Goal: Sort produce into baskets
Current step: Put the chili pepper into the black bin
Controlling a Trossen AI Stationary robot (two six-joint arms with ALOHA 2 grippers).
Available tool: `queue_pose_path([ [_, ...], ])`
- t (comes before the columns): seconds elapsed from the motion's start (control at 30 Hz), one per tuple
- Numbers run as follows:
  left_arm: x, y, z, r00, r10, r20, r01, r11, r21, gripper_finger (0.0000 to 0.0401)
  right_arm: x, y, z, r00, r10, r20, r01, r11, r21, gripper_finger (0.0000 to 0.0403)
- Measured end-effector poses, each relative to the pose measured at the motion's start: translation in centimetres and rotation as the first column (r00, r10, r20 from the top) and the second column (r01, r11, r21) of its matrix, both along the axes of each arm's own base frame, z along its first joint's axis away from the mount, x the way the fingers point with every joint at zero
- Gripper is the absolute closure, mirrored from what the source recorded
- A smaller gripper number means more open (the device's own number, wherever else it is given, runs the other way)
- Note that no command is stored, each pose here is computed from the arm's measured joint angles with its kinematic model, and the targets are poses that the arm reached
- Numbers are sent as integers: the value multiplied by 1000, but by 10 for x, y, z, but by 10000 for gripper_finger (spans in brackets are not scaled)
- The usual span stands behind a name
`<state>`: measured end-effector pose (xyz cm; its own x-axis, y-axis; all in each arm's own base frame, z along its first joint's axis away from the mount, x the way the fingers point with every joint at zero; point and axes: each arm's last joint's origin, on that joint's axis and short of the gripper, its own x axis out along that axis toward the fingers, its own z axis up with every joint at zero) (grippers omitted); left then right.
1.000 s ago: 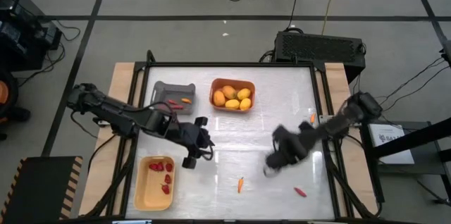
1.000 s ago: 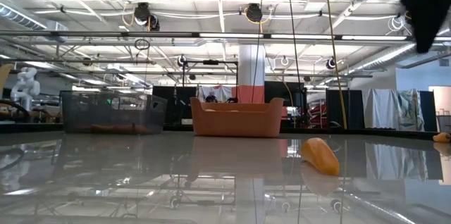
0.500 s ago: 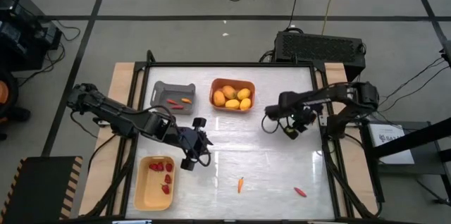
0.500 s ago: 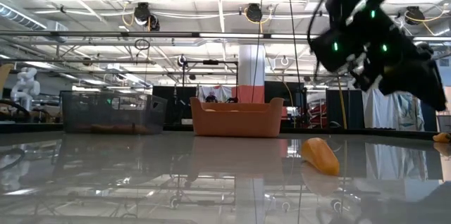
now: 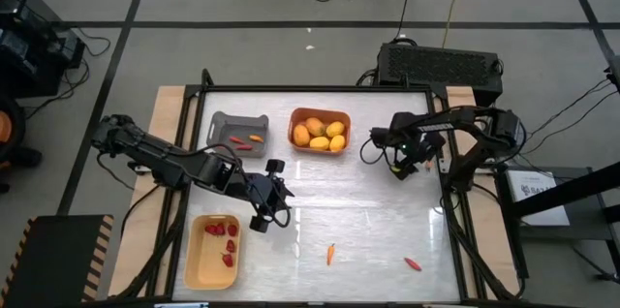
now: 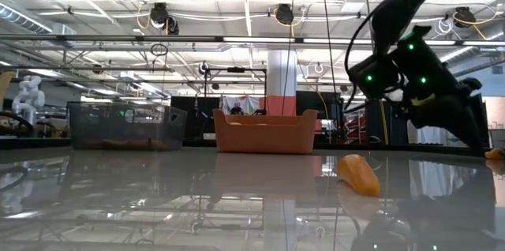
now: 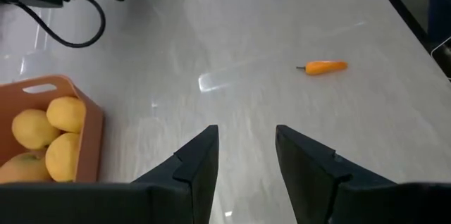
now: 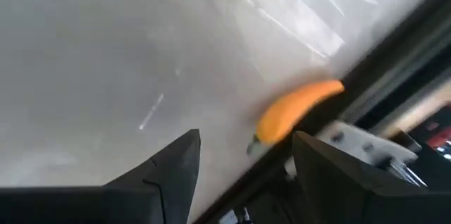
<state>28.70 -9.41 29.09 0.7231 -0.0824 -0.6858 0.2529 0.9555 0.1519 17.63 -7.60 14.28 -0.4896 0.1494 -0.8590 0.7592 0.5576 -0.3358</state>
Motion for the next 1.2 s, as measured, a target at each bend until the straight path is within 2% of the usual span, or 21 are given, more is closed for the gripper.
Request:
queue_pose_path([
  [0.23,0,-1,0,1000,-3,0,3,1000,0,251,-18,-1,-19,1000,-14,-5,14,1000,28,193],
  [0.47,2,1,2,1000,6,25,-6,1000,-8,251,-25,-6,-23,998,-60,-10,60,998,18,216],
  [0.8,2,1,2,1000,6,24,-6,1000,-6,251,-29,-8,-24,994,-104,-41,103,994,-19,304],
  [0.97,2,1,2,1000,4,24,-4,1000,-4,251,-25,-9,-26,994,-112,0,112,993,-23,349],
  [1.2,0,1,0,1000,-4,-5,4,1000,10,251,-16,-13,-17,993,-115,22,116,993,-26,374],
])
